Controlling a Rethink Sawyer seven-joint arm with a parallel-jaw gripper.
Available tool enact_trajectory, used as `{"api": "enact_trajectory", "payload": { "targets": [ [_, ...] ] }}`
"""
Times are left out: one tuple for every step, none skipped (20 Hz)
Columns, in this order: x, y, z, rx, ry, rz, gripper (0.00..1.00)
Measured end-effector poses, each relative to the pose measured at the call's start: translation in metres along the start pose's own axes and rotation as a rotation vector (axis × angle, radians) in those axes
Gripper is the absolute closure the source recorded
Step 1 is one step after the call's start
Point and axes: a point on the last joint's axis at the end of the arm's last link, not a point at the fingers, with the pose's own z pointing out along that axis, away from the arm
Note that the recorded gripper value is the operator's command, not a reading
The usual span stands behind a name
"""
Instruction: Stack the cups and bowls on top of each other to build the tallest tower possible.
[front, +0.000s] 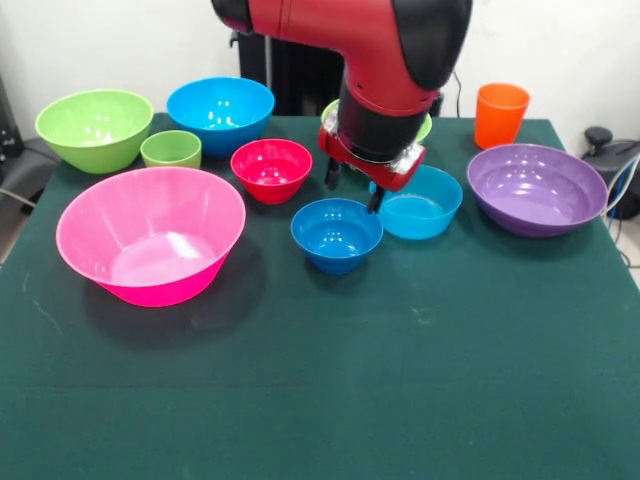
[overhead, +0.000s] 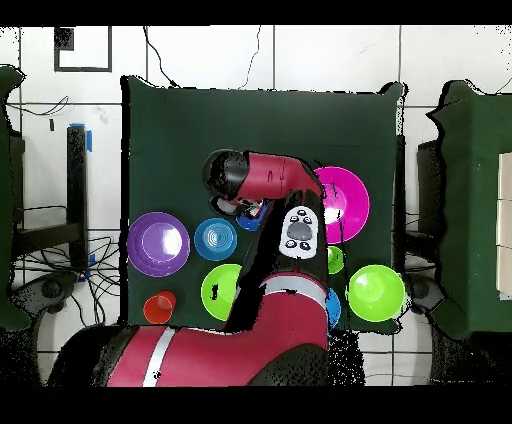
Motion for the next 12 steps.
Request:
{"api": "enact_trajectory", "payload": {
  "targets": [
    [0.0016, 0.0039, 0.0001, -0.004, 0.0, -0.012, 0.0],
    [0.0021, 0.0053, 0.0002, -0.006, -0.001, -0.02, 0.0],
    [0.0026, 0.0068, 0.0004, -0.007, -0.002, -0.028, 0.0],
    [0.0031, 0.0082, 0.0006, -0.009, -0.003, -0.036, 0.0],
    [0.0033, 0.009, 0.0012, -0.01, -0.003, -0.044, 0.0],
    [0.0029, 0.0098, 0.0028, -0.013, -0.002, -0.058, 0.0],
    [0.0023, 0.0097, 0.0045, -0.015, 0.0, -0.067, 0.0],
    [0.0019, 0.0096, 0.005, -0.016, 0.0, -0.07, 0.0],
    [0.0015, 0.0094, 0.0055, -0.017, 0.0, -0.074, 0.0],
    [0.0009, 0.0089, 0.0065, -0.017, 0.0, -0.077, 0.0],
    [0.0002, 0.0083, 0.0074, -0.018, 0.0, -0.081, 0.0],
    [-0.0004, 0.0077, 0.0084, -0.018, 0.0, -0.085, 0.0]
  ]
}}
